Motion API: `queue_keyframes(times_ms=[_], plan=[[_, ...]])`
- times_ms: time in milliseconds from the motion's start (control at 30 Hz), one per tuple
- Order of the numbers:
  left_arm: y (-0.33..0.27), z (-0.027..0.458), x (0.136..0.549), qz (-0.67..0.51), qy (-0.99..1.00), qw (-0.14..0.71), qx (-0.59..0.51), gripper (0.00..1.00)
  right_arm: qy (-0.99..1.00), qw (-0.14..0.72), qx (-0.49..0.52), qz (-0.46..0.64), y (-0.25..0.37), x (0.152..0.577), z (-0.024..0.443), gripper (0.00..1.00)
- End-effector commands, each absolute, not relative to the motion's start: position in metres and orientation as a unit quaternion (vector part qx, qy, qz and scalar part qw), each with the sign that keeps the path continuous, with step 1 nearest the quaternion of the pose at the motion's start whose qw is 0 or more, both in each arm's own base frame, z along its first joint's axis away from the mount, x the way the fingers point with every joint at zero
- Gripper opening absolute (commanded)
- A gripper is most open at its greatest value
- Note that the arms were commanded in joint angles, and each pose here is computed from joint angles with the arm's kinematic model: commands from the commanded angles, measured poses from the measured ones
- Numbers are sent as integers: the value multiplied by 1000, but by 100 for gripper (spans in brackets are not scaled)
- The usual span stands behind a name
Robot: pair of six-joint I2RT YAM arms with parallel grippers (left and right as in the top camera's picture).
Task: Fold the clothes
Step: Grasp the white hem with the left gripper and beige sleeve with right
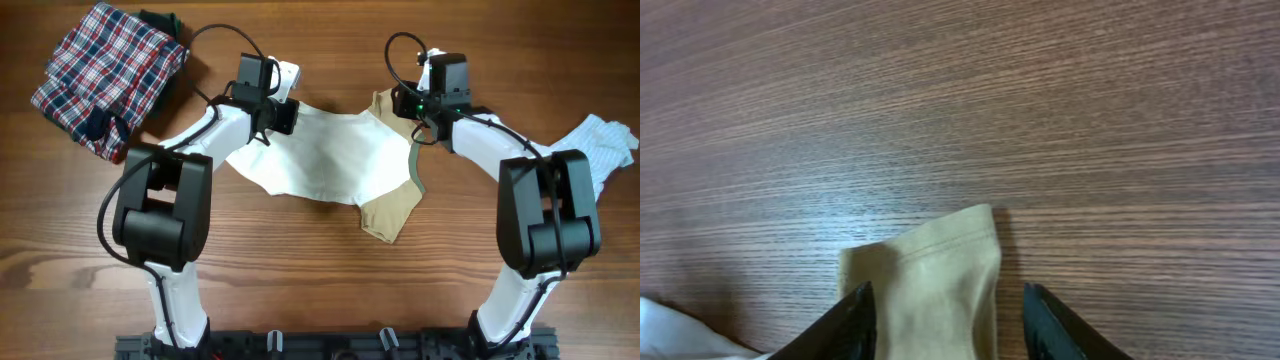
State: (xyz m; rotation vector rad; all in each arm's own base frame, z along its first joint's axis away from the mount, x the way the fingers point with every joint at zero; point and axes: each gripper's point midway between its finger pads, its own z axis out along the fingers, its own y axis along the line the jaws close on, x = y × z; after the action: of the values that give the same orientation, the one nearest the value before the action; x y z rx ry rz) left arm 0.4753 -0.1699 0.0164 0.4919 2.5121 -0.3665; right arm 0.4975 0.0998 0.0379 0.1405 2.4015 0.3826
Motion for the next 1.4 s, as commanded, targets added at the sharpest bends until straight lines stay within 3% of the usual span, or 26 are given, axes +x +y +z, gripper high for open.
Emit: queue_keyframes(times_ms=[0,633,900,1133,1367], plan=[[-171,30,477,-133,930,289,186,6,930,337,51,138,101,499,24,47],[-171,30,478,-133,929,290,186,7,934,326,41,142,113,497,2,46],[-171,30,478,-133,929,290,186,6,937,320,42,138,112,495,-1,4],[-171,30,477,-133,929,290,186,4,937,324,50,121,105,496,0,4],[-170,36,476,-133,929,291,186,4,922,342,25,180,125,494,46,4]])
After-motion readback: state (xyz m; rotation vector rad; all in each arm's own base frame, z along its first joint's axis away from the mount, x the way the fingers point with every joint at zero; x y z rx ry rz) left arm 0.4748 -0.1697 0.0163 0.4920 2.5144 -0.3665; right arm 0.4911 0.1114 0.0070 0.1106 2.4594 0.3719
